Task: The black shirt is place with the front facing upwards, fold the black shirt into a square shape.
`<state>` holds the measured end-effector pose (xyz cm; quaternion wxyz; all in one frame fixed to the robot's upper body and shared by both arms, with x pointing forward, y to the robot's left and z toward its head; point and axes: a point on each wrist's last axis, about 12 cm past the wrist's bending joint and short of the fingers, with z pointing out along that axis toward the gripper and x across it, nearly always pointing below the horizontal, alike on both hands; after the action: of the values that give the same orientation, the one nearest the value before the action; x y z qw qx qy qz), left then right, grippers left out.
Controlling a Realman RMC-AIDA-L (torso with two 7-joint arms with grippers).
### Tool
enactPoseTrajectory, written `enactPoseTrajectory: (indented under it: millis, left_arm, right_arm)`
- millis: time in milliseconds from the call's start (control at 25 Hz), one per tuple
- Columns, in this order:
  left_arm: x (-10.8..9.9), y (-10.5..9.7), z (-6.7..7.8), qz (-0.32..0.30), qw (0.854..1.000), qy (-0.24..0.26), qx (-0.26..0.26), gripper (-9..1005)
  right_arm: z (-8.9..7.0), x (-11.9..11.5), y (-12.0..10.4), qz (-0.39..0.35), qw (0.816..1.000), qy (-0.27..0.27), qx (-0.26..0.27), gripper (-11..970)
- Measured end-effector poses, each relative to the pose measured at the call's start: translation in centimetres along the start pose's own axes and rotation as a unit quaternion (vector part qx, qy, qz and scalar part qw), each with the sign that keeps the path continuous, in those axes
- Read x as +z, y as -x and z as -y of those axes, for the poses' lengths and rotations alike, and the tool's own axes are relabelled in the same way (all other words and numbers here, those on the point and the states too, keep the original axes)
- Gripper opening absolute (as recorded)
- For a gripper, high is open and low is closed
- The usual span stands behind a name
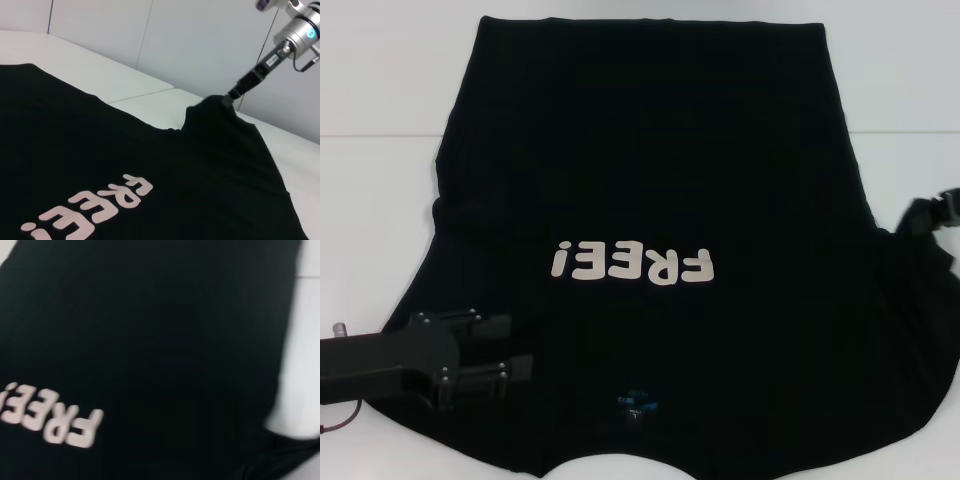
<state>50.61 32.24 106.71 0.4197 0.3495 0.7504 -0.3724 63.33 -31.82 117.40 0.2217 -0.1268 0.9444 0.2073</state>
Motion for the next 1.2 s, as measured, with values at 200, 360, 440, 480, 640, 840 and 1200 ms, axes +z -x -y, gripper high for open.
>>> enactPoseTrajectory:
  millis: [200, 360, 440, 480, 640, 840, 1200]
  left_arm:
    - [-0.1, -0.1, 0.1, 0.0, 1.0, -0.002, -0.001, 677]
    - [-0.1, -0.2, 0.2, 0.0, 1.0, -0.001, -0.003, 677]
    - [-0.2, -0.3, 0.2, 0.0, 1.0, -0.001, -0.005, 677]
    - [-0.2, -0.4, 0.2, 0.0, 1.0, -0.001, -0.005, 677]
    - [-0.2, -0.4, 0.3, 0.0, 1.0, -0.001, -0.006, 677]
    - [-0.1, -0.5, 0.4, 0.004, 1.0, -0.001, -0.01, 676]
    - [-1.6, 0.0, 0.4, 0.049, 0.993, -0.002, -0.105, 679]
  right_arm:
    - [-3.6, 2.1, 2.1, -0.022, 0.998, 0.012, -0.055, 44]
    - [-5.8, 3.4, 2.8, -0.039, 0.996, 0.024, -0.081, 45]
    - [-6.5, 4.0, 2.9, -0.044, 0.995, 0.028, -0.089, 45]
    - [-6.7, 4.3, 2.8, -0.046, 0.994, 0.029, -0.092, 45]
    - [-7.5, 5.1, 2.7, -0.054, 0.993, 0.04, -0.102, 46]
    - [-8.6, 5.4, 2.2, -0.031, 0.986, 0.118, -0.112, 130]
    - [-5.4, 4.6, -1.4, 0.048, 0.972, 0.196, -0.123, 538]
